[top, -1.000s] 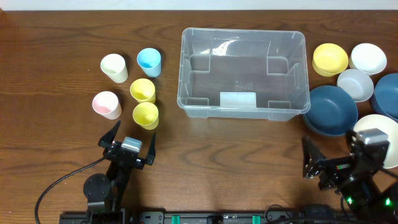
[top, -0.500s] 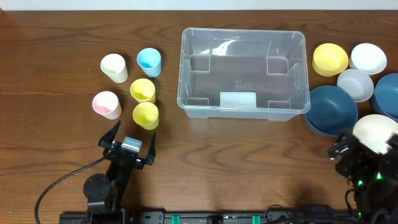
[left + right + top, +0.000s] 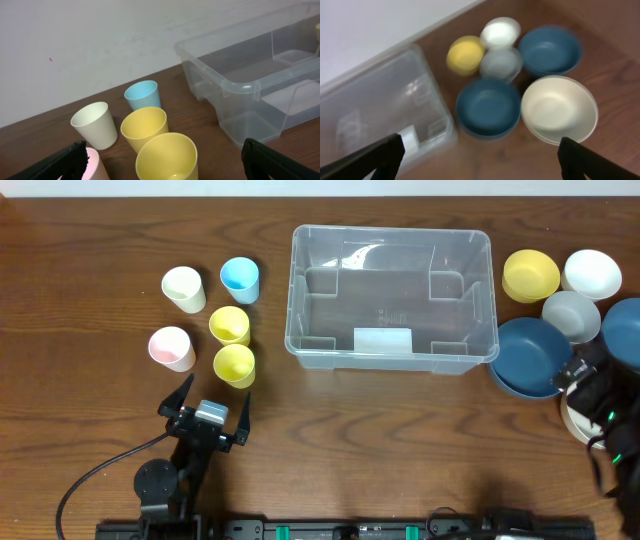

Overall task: Pack container
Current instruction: 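Move the right gripper to the cream bowl at the right edge and grasp its rim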

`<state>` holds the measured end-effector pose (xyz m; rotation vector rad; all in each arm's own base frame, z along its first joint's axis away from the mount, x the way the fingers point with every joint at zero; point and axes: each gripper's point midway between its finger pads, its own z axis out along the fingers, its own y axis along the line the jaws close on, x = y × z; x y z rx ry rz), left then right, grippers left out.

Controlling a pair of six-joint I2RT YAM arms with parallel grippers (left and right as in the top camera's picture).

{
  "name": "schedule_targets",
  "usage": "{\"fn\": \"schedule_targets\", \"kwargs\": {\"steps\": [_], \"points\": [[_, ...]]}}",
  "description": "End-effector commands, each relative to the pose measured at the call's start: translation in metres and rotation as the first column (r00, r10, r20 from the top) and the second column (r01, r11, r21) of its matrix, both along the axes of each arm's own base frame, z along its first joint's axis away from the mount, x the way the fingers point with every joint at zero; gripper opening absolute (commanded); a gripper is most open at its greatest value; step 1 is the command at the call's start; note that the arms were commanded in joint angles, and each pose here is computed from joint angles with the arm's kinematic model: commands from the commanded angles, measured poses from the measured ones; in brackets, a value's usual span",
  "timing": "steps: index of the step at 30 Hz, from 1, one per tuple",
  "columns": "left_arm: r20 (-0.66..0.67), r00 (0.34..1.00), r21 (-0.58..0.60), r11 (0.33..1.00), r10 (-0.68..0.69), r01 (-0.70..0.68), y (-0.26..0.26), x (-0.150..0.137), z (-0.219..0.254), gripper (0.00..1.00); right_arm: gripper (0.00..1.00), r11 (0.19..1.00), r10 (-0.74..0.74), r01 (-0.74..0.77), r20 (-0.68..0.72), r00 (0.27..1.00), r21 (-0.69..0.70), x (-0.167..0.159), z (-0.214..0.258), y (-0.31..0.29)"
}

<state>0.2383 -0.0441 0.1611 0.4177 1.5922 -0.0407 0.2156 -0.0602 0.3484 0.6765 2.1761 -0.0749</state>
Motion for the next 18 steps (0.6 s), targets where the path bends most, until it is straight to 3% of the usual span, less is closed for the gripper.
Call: {"fn": "schedule_targets", "kwargs": {"steps": [1, 3, 8, 13, 18], "points": [[-0.043, 0.999, 0.013, 1.0, 0.0, 0.001, 0.0, 0.0, -0.016, 0.98, 0.99, 0.954, 0.298, -0.288, -0.134, 0.945, 0.089, 0.026, -0.011, 0.033], [-0.043, 0.999, 0.013, 1.0, 0.0, 0.001, 0.0, 0.0, -0.016, 0.98, 0.99, 0.963, 0.258, -0.234, -0.215, 0.942, 0.133, 0.033, -0.025, 0.023], [-0.043, 0.999, 0.013, 1.0, 0.0, 0.001, 0.0, 0.0, -0.016, 0.98, 0.99, 0.954, -0.068, 0.16, -0.341, 0.938, 0.252, 0.026, -0.062, -0.029], [-0.043, 0.999, 0.013, 1.0, 0.0, 0.001, 0.0, 0.0, -0.016, 0.98, 0.99, 0.858, -0.301, 0.425, -0.387, 0.872, 0.289, -0.008, -0.085, -0.086], [-0.043, 0.999, 0.013, 1.0, 0.0, 0.001, 0.0, 0.0, -0.016, 0.98, 0.99, 0.694, -0.403, 0.57, -0.42, 0.813, 0.439, -0.037, -0.116, -0.109]]}}
